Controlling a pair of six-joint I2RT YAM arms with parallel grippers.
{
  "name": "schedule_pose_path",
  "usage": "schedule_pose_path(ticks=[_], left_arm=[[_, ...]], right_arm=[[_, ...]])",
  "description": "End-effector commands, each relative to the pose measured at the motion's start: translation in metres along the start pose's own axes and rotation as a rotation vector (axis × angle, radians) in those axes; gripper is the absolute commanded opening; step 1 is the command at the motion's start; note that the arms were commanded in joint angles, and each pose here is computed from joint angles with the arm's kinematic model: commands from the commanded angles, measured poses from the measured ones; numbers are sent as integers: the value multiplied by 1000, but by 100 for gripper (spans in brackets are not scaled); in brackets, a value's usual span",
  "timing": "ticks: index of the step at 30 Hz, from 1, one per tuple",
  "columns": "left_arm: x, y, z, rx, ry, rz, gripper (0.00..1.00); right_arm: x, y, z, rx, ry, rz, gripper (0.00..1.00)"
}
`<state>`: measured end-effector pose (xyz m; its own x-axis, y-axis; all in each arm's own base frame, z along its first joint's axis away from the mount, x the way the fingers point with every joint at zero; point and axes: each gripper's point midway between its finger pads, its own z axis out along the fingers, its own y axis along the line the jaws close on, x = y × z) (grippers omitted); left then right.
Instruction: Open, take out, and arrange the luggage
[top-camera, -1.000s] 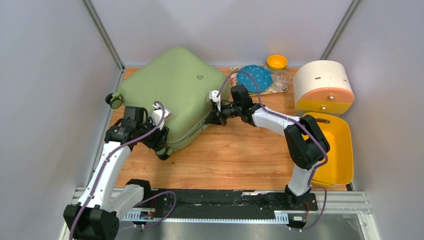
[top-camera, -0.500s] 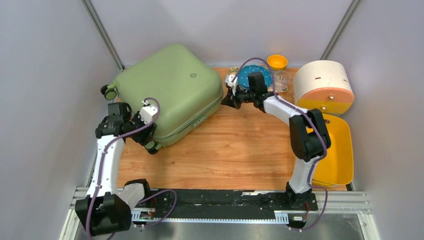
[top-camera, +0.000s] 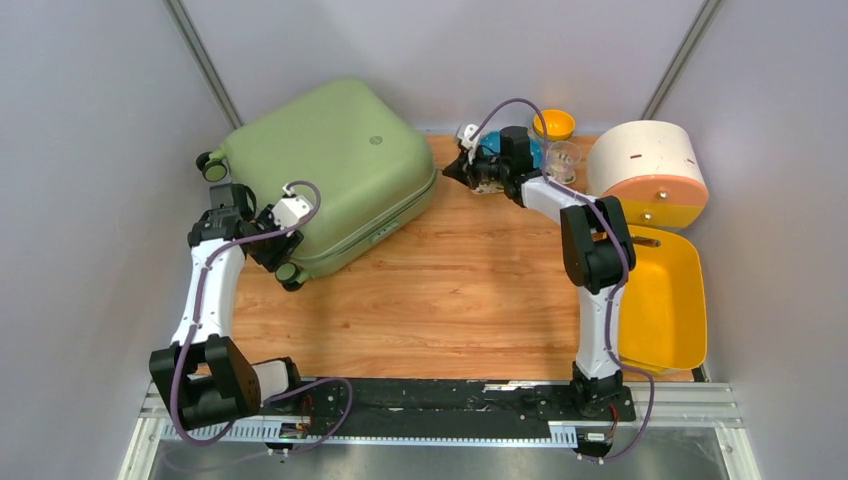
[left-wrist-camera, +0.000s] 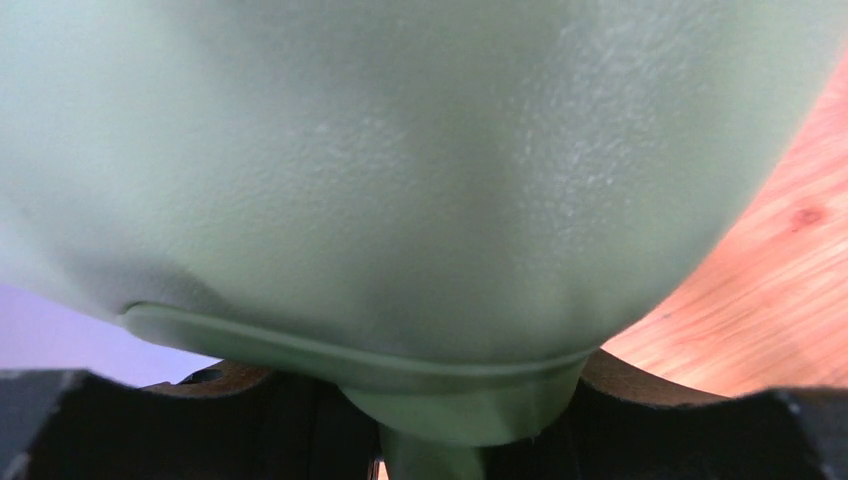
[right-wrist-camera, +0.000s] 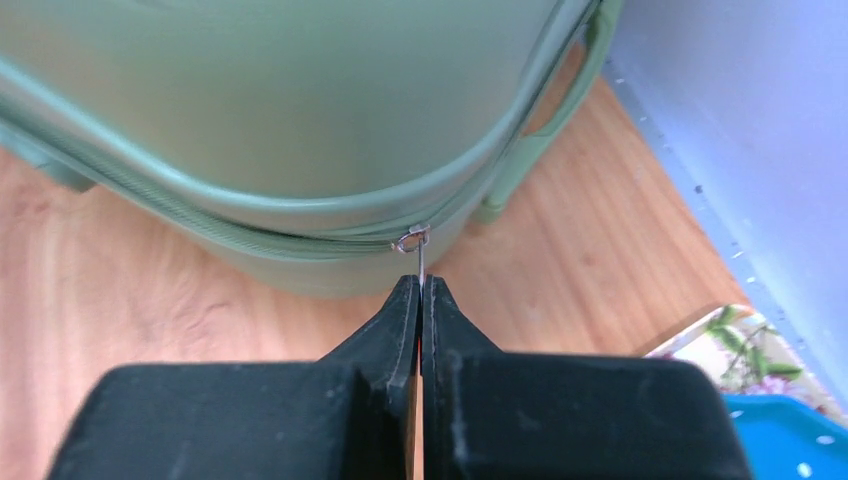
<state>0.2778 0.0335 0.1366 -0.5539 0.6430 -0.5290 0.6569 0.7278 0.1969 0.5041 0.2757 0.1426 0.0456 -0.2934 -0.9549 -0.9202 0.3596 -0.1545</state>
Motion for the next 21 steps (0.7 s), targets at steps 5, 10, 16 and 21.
schedule_pose_path(ticks=[5, 10, 16, 21], left_arm=[[40, 69, 23, -165, 203, -17, 0], [11, 65, 26, -69, 104, -47, 0], [-36, 44, -2, 57, -52, -122, 37], [-33, 7, -17, 105, -112, -46, 0]], right_arm=[[-28, -95, 18, 171, -183, -50, 0], [-32, -81, 43, 63, -279, -11, 0], [-38, -28, 42, -102, -307, 5, 0], [-46, 2, 32, -154, -295, 4, 0]])
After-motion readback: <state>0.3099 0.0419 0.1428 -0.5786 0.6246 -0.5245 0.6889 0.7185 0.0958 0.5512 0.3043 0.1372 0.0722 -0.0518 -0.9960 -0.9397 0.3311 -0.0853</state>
